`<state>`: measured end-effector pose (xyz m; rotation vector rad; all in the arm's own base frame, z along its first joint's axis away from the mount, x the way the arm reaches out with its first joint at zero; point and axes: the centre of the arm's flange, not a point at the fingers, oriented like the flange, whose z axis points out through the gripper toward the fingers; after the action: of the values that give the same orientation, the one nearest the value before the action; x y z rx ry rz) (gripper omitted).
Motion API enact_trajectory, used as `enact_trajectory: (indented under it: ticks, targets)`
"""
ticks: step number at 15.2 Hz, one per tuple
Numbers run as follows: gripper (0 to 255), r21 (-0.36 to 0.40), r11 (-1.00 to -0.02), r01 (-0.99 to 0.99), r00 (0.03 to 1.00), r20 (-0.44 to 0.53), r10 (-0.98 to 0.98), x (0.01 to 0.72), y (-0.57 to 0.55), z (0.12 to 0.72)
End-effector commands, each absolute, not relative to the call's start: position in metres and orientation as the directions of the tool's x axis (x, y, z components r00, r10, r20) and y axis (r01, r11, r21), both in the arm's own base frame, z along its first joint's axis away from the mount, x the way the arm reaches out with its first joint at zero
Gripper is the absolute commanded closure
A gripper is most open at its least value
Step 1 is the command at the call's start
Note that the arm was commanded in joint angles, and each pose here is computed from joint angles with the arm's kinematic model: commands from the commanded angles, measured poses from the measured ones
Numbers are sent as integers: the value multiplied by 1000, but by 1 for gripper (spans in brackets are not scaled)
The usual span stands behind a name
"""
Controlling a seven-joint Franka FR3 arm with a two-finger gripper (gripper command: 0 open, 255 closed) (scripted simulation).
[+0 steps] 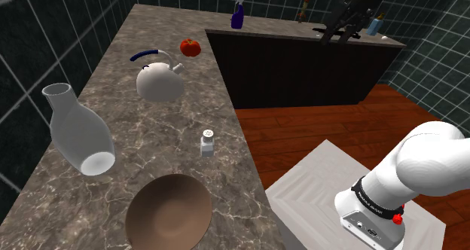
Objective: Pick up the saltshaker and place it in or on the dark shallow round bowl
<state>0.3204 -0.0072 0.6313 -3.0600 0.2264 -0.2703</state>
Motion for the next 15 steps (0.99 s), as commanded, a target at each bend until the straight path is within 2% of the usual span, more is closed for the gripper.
enact_trajectory:
  ticks: [1,15]
  targets:
    - [0,-74,-987,-141,974,170,-151,320,-7,631]
    - [0,-126,-976,-179,958,203,-202,332,133,517]
